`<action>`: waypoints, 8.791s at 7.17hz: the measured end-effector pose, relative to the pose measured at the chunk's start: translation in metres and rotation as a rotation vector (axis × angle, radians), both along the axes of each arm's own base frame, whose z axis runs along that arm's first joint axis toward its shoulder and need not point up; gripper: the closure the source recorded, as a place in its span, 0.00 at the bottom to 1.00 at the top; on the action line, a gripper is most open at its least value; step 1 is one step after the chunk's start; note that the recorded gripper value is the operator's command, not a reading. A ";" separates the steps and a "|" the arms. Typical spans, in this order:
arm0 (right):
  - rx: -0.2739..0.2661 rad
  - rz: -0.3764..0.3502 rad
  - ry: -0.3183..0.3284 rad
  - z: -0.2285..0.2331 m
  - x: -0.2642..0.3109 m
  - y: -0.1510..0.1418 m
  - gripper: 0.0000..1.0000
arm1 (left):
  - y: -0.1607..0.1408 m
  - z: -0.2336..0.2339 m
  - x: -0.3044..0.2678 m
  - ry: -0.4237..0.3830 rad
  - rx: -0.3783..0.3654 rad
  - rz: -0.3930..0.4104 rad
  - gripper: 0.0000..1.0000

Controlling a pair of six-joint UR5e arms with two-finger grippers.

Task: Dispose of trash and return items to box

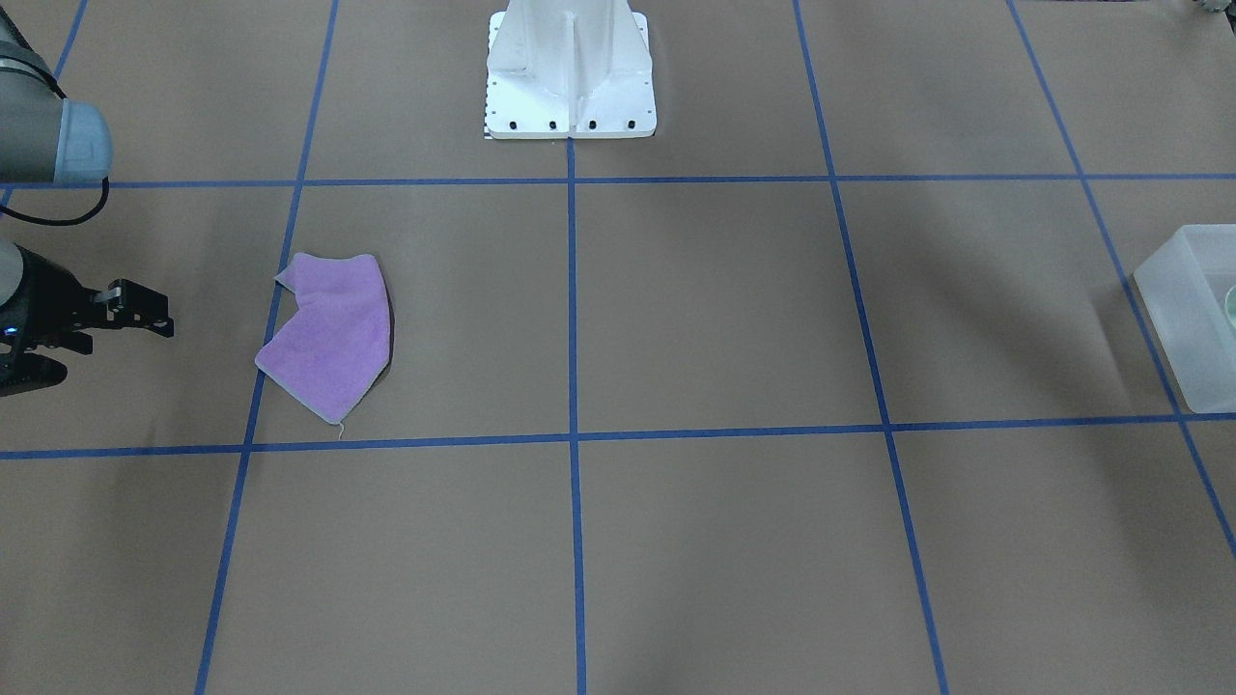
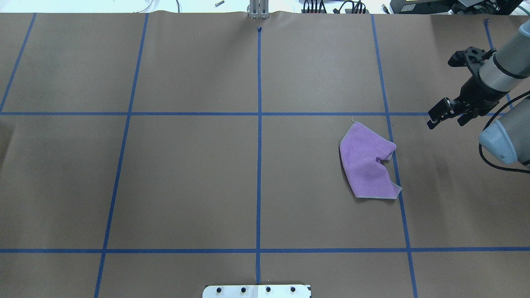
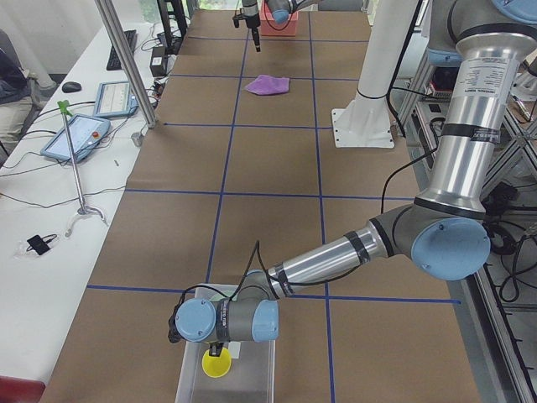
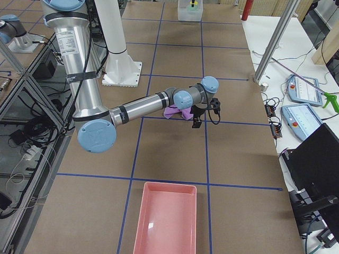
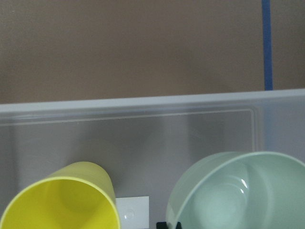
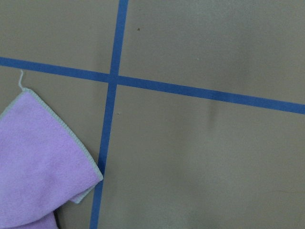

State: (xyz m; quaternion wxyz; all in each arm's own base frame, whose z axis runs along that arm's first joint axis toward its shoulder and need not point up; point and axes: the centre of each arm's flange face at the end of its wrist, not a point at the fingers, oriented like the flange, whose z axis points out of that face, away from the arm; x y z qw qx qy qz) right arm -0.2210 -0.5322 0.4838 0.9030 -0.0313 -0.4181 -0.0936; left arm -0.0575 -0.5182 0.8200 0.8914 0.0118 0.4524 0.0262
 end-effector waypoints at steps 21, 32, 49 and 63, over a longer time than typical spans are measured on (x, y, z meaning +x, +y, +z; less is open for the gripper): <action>-0.293 0.316 -0.010 -0.080 -0.156 0.070 1.00 | -0.055 -0.221 0.051 0.066 -0.041 -0.032 0.06; -0.016 0.153 0.185 0.118 0.405 0.125 1.00 | -0.051 -0.322 0.182 0.016 -0.142 -0.042 0.04; 0.017 0.150 0.097 0.183 0.298 0.037 0.00 | 0.073 -0.206 -0.021 -0.065 0.090 -0.108 0.03; 0.086 0.113 0.124 0.156 0.285 0.019 0.00 | 0.096 -0.191 -0.051 -0.190 0.064 -0.080 0.02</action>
